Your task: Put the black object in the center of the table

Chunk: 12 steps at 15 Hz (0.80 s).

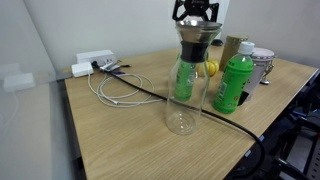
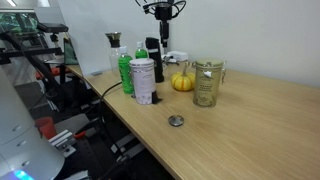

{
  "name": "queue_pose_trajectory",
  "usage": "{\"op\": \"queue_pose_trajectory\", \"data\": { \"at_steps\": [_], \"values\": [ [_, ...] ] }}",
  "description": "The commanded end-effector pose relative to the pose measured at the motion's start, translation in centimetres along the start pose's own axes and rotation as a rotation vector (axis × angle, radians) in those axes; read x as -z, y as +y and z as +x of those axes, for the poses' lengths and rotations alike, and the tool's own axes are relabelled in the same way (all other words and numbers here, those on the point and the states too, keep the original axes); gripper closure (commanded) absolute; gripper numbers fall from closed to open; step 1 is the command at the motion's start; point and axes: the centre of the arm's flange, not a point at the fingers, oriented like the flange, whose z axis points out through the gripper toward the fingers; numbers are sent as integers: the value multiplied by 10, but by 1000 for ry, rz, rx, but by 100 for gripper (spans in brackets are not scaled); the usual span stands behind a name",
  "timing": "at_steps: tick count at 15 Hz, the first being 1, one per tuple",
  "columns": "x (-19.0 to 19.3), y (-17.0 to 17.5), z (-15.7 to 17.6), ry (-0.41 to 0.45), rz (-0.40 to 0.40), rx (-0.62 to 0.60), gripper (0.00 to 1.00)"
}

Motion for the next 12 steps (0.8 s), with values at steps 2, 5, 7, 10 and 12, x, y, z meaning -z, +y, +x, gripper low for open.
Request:
{"op": "queue_pose_trajectory", "data": {
  "at_steps": [2,5,7,10,12],
  "values": [
    [8,6,-8,22,18,17,0],
    [15,6,-7,38,28,15,0],
    [21,4,-7,55,34,20,0],
    [31,1,-5,96,47,31,0],
    [38,-1,-3,131,58,36,0]
  ]
}}
